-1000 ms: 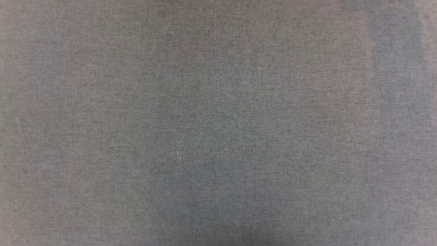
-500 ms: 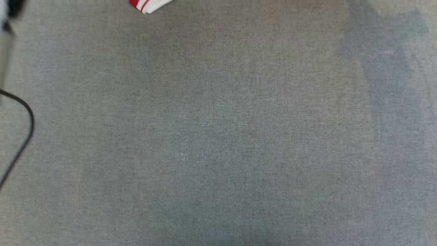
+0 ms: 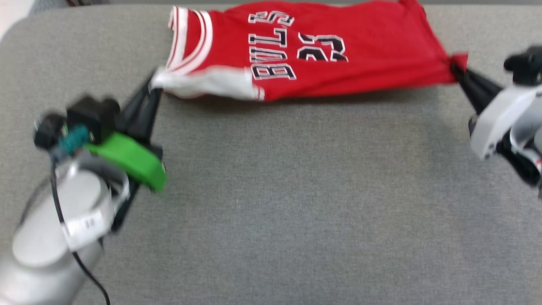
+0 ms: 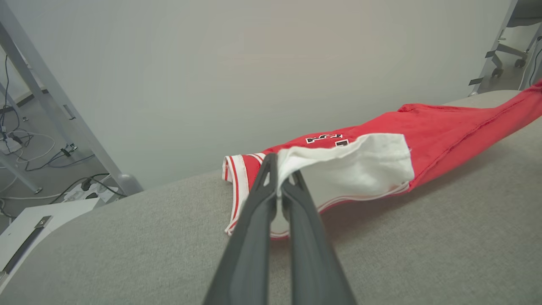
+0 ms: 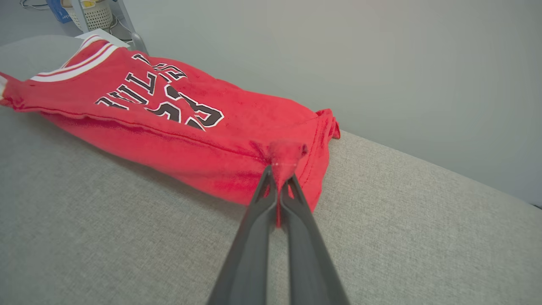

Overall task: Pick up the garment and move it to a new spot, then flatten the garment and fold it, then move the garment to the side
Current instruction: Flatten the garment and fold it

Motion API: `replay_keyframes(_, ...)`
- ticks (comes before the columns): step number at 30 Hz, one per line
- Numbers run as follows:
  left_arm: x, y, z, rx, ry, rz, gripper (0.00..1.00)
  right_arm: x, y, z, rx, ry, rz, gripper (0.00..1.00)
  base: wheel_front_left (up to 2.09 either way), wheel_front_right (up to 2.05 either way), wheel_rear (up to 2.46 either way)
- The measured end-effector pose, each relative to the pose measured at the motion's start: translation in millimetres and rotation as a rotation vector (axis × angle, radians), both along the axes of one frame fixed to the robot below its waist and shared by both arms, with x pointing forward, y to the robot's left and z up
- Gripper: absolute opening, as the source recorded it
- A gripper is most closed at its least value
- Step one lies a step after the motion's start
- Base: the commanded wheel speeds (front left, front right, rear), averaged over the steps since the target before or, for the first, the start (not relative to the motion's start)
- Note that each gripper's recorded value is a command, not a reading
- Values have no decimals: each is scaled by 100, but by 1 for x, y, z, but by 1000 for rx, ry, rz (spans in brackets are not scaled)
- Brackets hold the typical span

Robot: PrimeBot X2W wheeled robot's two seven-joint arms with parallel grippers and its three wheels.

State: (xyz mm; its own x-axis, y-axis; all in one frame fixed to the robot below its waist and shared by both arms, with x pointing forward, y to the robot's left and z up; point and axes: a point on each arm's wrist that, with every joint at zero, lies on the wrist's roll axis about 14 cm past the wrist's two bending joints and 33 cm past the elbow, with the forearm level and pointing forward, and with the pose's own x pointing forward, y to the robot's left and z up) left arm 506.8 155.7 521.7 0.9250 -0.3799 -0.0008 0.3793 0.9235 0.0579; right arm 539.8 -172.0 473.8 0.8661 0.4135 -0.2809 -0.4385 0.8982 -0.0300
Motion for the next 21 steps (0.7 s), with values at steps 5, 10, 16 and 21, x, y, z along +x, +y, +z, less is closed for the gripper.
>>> replay_keyframes(5, -54, 7, -27, -47, 105, 45, 0, -45, -5, -20, 14, 75, 3, 0, 0, 0, 0)
replay_keyframes(10, -106, 13, -47, -82, 199, 82, 0, -83, -11, -31, 24, 119, 2, 0, 0, 0, 0)
replay_keyframes(16, -158, 12, -67, -117, 294, 104, 0, -127, -17, -47, 52, 183, -13, 0, 0, 0, 0)
replay_keyframes(21, -195, 11, -78, -163, 368, 132, 0, -161, -17, -57, 74, 231, -12, 0, 0, 0, 0)
